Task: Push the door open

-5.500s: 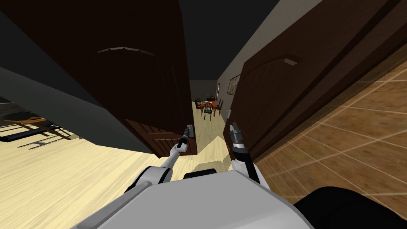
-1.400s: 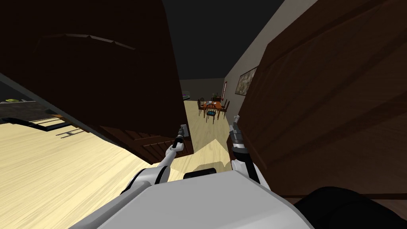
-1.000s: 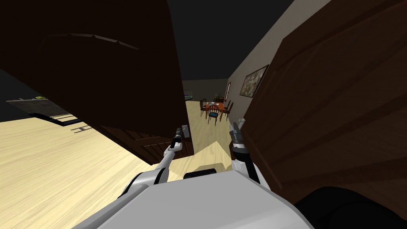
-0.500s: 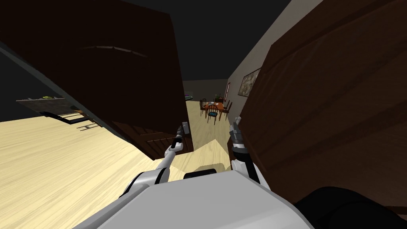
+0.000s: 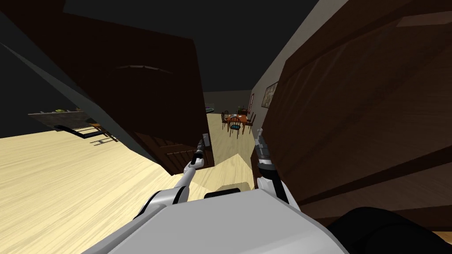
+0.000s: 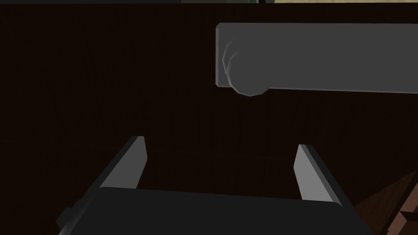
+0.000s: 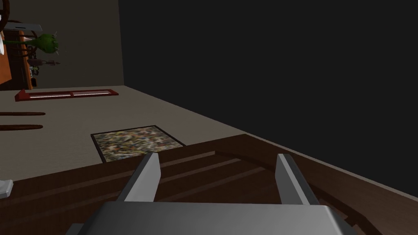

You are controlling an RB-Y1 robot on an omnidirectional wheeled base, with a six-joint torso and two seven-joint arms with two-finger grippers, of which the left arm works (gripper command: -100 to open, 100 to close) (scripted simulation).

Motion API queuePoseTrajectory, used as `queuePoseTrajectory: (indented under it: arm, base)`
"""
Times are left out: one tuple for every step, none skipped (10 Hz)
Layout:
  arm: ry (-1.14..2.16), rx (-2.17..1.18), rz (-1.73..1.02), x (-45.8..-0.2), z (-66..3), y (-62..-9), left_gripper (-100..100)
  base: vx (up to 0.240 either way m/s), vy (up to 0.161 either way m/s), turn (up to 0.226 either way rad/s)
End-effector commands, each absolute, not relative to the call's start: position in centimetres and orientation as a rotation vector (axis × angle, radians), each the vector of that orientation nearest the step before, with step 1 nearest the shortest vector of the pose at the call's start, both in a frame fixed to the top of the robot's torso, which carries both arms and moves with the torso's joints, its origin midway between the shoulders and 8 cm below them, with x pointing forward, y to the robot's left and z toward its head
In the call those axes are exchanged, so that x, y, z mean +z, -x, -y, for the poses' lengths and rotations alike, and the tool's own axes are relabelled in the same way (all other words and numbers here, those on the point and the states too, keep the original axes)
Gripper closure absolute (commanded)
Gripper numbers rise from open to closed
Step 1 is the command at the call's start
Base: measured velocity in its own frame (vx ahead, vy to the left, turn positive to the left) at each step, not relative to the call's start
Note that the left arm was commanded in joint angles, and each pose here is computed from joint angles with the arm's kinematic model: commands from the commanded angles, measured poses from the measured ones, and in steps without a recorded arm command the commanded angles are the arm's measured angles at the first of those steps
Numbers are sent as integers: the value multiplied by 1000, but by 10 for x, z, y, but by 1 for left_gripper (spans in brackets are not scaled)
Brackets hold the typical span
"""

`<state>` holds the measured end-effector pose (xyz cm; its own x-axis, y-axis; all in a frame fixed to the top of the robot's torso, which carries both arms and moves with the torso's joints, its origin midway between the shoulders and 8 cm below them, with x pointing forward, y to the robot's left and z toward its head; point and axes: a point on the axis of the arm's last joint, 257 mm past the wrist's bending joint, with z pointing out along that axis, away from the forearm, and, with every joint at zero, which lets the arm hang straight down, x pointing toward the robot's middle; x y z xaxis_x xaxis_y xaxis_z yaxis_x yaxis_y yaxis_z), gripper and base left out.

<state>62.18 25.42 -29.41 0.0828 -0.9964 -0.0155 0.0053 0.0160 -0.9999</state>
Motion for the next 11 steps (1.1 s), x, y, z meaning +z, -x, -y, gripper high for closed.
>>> queuePoseTrajectory:
  arm:
    - [1227,-1134,-1146,-294,-258,-621,-100]
    - [1226,-1131,-1143,-294,-261,-620,-100]
    - [1225,-1130,-1140,-294,-262,-619,-100]
    - [1225,-1129,-1137,-294,-263,-619,-100]
    - [1227,-1129,-1133,-295,-263,-617,-100]
    - [1228,-1131,-1129,-296,-263,-616,-100]
    - [1228,-1130,-1132,-295,-263,-617,-100]
    - [1228,-1130,-1132,-295,-263,-617,100]
    - [1228,-1130,-1132,-295,-263,-617,100]
    - [1228,-1130,-1132,-295,-263,-617,100]
    - [1228,-1130,-1132,-295,-263,-617,100]
  base:
    - [174,-4,-31]
    - [181,14,-23]
    - [212,-7,-27]
    - [227,3,-22]
    - [231,23,-39]
    - [211,1,-40]
    - [90,-4,-4]
    - [-9,2,7]
    - [-29,3,-6]
    - [-31,1,-2]
    - [-23,-1,2]
